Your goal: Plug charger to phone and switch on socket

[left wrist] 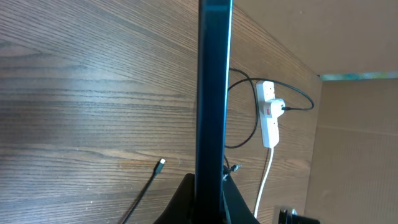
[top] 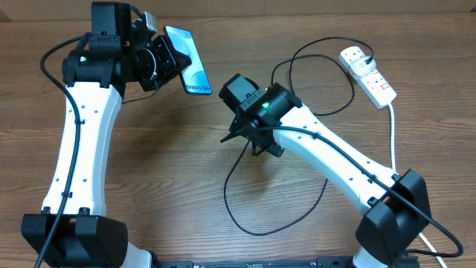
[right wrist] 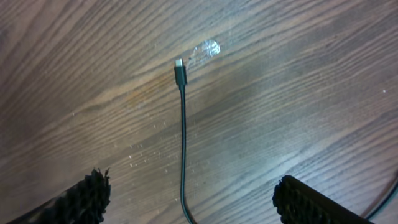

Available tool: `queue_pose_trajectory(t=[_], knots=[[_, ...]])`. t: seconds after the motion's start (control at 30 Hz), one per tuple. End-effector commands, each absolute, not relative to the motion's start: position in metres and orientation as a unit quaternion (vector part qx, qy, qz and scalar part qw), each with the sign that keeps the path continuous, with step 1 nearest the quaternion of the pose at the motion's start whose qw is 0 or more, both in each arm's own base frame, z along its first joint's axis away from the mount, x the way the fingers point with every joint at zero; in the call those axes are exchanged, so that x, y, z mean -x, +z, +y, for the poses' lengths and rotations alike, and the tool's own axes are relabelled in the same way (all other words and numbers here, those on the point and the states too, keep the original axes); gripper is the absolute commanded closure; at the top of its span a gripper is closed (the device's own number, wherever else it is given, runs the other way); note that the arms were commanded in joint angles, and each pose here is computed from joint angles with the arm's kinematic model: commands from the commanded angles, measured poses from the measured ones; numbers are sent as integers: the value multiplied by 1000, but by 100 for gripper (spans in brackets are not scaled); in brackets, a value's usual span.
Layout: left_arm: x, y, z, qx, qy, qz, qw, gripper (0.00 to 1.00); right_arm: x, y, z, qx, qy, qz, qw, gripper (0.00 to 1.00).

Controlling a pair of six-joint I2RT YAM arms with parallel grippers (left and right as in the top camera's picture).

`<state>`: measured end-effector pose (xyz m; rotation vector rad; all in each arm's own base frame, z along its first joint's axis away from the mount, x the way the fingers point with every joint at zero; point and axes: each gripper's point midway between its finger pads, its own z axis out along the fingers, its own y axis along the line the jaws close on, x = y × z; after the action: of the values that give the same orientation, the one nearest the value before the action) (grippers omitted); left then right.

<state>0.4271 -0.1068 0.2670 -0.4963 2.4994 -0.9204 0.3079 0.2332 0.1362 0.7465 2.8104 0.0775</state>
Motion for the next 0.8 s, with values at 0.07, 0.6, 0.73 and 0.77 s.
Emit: queue_pose_trajectory(t=[0.07,0.6,0.73,0.77], knots=[[-430,274,-107,177,-336,898,223,96,-325,130,223,-275,28,954,119,25],[-423,269,-107,184,-334,901,205,96,-341,57,238,-289,2,954,83,54],[-423,269,-108,184,-334,901,205,96,-341,45,239,-288,-7,954,78,54],[-423,269,-108,184,-335,901,205,96,-342,44,239,-288,-7,954,78,54]])
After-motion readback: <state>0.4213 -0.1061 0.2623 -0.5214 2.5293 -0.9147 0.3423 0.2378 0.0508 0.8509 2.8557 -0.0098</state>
